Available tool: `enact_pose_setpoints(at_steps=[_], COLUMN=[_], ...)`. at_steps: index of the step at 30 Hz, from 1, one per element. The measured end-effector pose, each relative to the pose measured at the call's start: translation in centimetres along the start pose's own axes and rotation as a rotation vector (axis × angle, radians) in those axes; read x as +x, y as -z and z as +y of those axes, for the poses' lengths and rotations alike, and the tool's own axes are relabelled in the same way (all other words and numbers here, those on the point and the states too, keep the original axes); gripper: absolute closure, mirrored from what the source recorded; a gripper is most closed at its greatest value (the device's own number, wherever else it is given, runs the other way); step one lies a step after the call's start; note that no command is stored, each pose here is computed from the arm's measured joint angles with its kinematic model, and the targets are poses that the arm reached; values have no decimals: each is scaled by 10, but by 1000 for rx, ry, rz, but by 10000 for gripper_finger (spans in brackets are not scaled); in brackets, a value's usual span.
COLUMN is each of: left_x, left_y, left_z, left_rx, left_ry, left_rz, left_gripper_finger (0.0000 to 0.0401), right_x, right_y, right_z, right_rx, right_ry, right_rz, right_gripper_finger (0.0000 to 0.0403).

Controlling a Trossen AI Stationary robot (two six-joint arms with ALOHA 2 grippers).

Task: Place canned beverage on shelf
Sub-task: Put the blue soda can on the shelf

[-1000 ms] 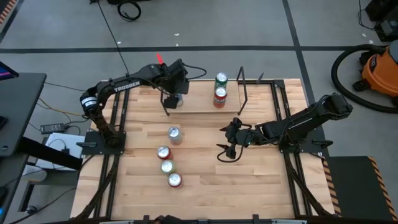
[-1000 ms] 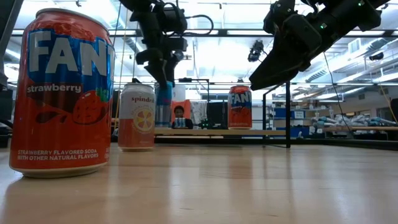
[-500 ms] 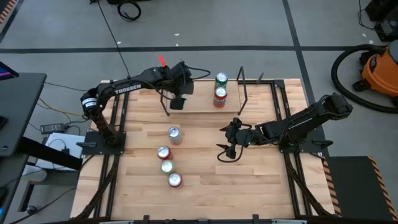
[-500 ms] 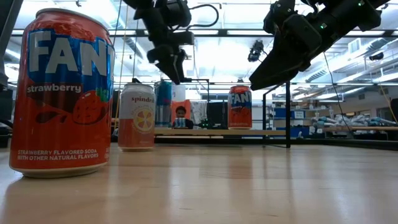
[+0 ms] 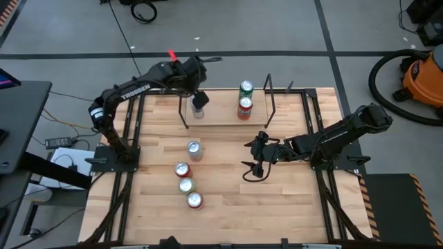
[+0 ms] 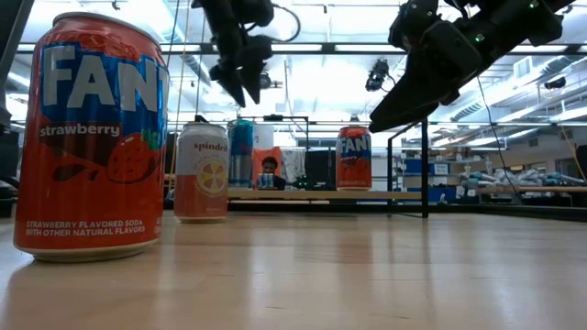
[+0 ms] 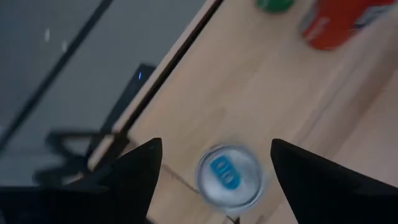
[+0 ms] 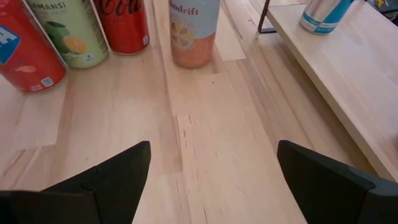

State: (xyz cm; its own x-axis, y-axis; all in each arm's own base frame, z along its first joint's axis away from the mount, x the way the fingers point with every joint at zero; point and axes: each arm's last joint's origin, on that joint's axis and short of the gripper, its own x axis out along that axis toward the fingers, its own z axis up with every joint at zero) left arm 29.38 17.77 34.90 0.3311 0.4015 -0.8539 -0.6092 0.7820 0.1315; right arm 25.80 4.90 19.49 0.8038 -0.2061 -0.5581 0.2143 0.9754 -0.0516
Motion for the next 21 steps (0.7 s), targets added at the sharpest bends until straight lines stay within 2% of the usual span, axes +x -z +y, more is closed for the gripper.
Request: enact_pose_setpoints(at_steps=[6, 21], left_x=[5, 16], left_y=[6, 6], left_z=[8, -7], left_rx=[-152, -77], left_ry=[-16, 81], left_rz=[55, 101], left_gripper_finger=[90, 90], right_x=[0, 0], right_y=[-2, -5], right_z=[1, 1], right_rx=[-25, -47], right_ry=[-9, -19], right_rz=[-23, -50], right_gripper_finger=[41, 41])
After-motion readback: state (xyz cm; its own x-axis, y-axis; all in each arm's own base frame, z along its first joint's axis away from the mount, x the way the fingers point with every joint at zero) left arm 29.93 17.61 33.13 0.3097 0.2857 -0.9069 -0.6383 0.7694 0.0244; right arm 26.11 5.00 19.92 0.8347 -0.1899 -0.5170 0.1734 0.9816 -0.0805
